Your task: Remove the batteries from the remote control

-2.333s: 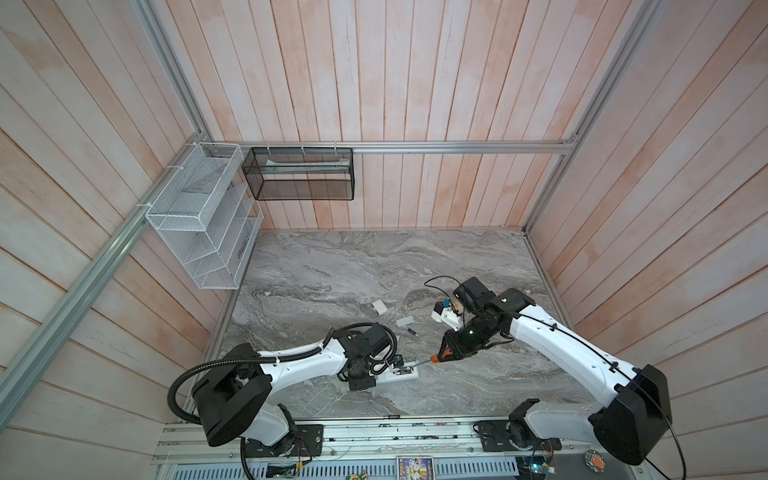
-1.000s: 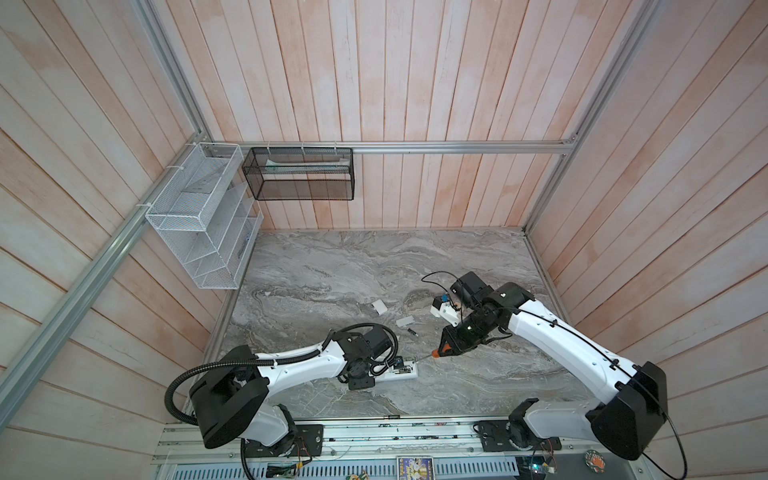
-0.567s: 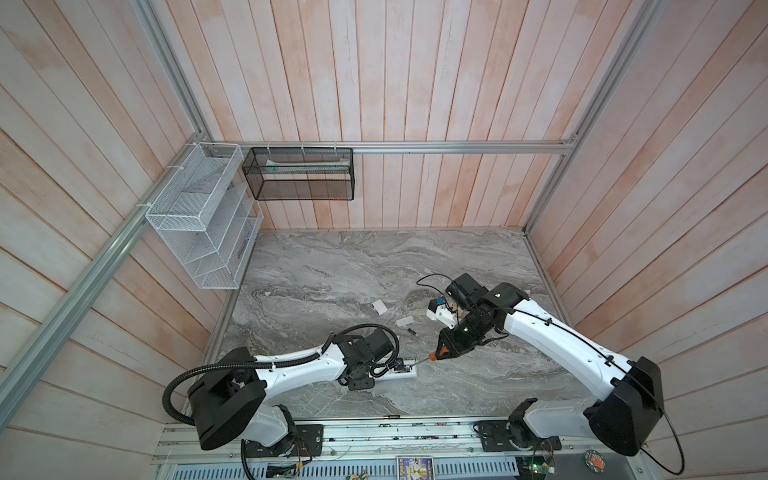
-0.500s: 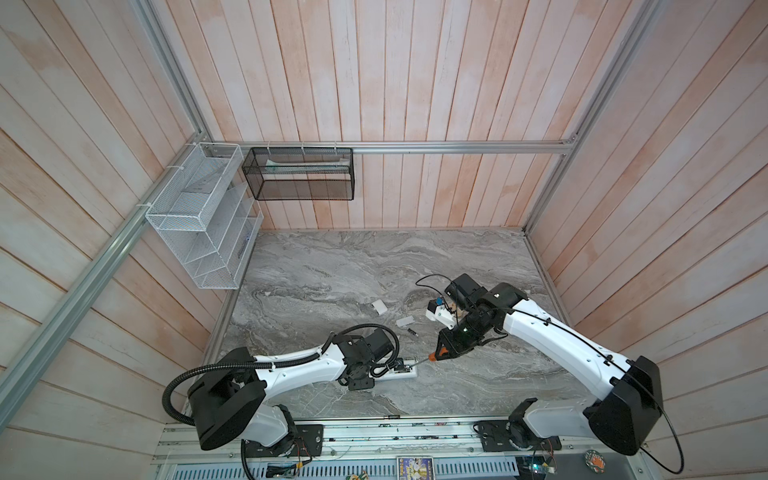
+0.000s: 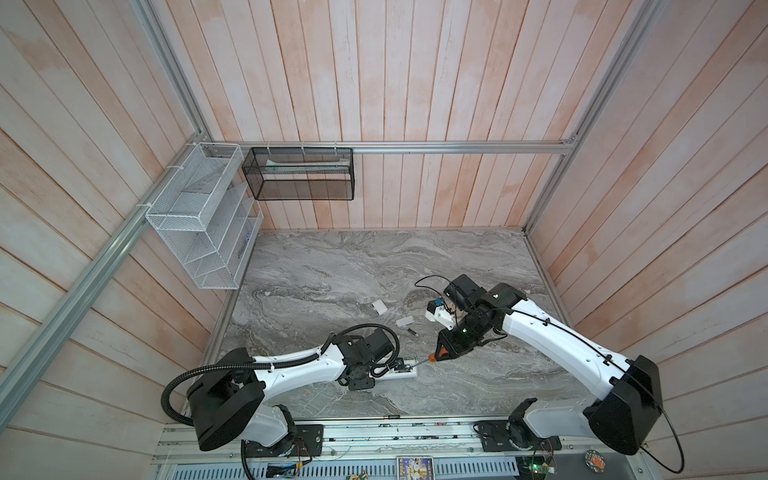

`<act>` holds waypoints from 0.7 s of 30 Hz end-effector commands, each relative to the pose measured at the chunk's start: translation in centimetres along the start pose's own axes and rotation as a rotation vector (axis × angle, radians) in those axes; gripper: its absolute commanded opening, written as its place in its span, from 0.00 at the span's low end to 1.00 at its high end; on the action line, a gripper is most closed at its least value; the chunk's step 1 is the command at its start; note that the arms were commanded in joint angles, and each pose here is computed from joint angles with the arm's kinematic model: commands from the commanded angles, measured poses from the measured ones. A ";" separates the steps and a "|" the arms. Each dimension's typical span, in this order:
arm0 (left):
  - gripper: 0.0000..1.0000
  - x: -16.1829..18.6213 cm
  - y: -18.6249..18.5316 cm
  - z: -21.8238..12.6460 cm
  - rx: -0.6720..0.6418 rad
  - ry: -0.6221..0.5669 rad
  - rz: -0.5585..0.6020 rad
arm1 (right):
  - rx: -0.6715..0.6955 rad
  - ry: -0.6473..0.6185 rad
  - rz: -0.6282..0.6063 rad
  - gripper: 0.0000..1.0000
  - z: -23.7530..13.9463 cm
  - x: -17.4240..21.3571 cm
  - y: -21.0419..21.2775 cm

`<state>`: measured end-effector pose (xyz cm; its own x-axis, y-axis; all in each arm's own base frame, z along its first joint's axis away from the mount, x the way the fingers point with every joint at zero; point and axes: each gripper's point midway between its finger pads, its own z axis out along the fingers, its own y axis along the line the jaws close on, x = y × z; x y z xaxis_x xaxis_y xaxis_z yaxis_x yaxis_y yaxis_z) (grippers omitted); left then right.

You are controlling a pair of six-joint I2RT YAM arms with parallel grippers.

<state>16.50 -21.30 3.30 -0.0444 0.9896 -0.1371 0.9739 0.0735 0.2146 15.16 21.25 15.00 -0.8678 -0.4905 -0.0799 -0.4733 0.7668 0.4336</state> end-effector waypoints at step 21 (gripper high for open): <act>0.05 -0.1 -0.6 0.1 0.019 -0.001 0.009 | -0.024 -0.072 0.180 0.00 1.7 -0.8 0.4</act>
<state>16.49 -20.87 3.26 -0.0534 0.9916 -0.1179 0.9720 0.0787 0.2215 14.98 22.06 15.02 -0.9090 -0.4105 -0.0719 -0.3979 0.8036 0.4426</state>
